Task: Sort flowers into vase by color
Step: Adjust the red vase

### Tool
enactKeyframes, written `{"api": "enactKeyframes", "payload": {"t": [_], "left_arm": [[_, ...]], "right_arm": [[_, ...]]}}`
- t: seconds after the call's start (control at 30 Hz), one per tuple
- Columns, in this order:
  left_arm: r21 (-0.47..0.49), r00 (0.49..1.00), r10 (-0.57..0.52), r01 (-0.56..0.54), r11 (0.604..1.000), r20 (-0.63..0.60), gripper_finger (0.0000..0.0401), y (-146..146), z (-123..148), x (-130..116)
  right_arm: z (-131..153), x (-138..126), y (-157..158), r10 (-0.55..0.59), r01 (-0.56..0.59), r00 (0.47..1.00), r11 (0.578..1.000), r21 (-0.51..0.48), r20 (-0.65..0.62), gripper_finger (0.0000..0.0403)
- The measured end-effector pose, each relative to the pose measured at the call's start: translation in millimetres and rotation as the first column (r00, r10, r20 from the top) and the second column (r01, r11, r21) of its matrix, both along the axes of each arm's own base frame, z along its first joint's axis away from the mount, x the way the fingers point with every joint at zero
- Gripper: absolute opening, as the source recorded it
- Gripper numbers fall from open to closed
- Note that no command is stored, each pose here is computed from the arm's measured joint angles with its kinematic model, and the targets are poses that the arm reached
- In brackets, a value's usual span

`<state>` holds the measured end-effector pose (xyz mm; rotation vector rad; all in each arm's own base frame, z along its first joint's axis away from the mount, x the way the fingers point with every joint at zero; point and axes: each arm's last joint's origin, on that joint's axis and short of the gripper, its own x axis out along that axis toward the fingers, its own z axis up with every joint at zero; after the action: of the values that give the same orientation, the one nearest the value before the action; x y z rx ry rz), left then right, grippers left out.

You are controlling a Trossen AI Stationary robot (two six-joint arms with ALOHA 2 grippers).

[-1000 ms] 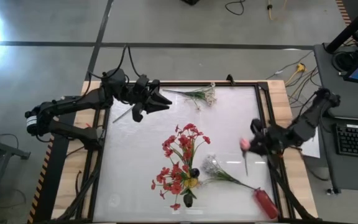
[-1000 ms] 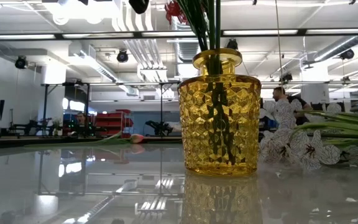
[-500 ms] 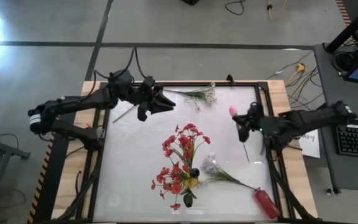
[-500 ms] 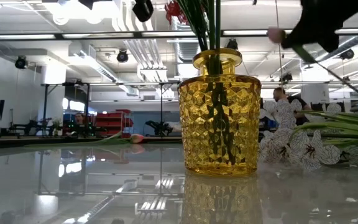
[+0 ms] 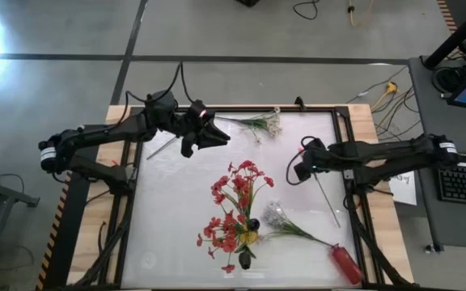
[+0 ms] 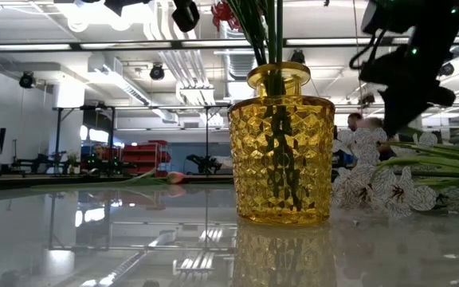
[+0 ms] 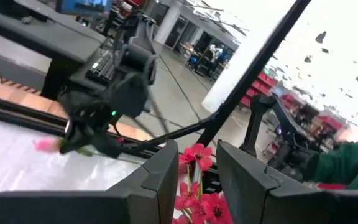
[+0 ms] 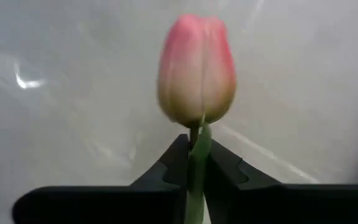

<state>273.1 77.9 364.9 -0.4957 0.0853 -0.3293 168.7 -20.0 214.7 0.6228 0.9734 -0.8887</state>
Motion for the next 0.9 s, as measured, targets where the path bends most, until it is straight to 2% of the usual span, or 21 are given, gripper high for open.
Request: {"api": "enactKeyframes", "payload": {"t": [0.27, 0.37, 0.53, 0.6, 0.7, 0.9], "left_arm": [[0.018, 0.998, -0.03, 0.031, 0.999, -0.047, 0.0099, -1, -6, 0], [0.012, 0.993, -0.065, 0.066, 0.998, -0.099, 0.0099, -2, -12, -1], [0.077, 0.984, -0.138, 0.147, 0.986, -0.11, 0.0099, -4, -17, -3], [0.102, 0.982, -0.157, 0.168, 0.981, -0.102, 0.0099, -5, -16, -4], [0.11, 0.979, -0.162, 0.176, 0.978, -0.121, 0.0099, -5, -19, -5], [0.152, 0.974, -0.167, 0.19, 0.97, -0.154, 0.0099, -6, -25, -6]], "right_arm": [[-24, 8, 0, -0.056, 0.08, 0.982, 0.989, 0.126, -0.18, 0.0118], [-26, 9, 2, -0.053, 0.09, 0.981, 0.976, 0.199, -0.186, 0.0154], [-12, 9, 10, -0.077, 0.128, 0.985, 0.927, 0.353, -0.155, 0.0215], [-1, 11, 21, -0.098, 0.135, 0.989, 0.9, 0.415, -0.111, 0.0229], [11, 12, 47, -0.111, 0.134, 0.991, 0.88, 0.456, -0.077, 0.0236], [20, 0, 111, -0.093, 0.145, 0.988, 0.825, 0.546, -0.123, 0.0238]]}}
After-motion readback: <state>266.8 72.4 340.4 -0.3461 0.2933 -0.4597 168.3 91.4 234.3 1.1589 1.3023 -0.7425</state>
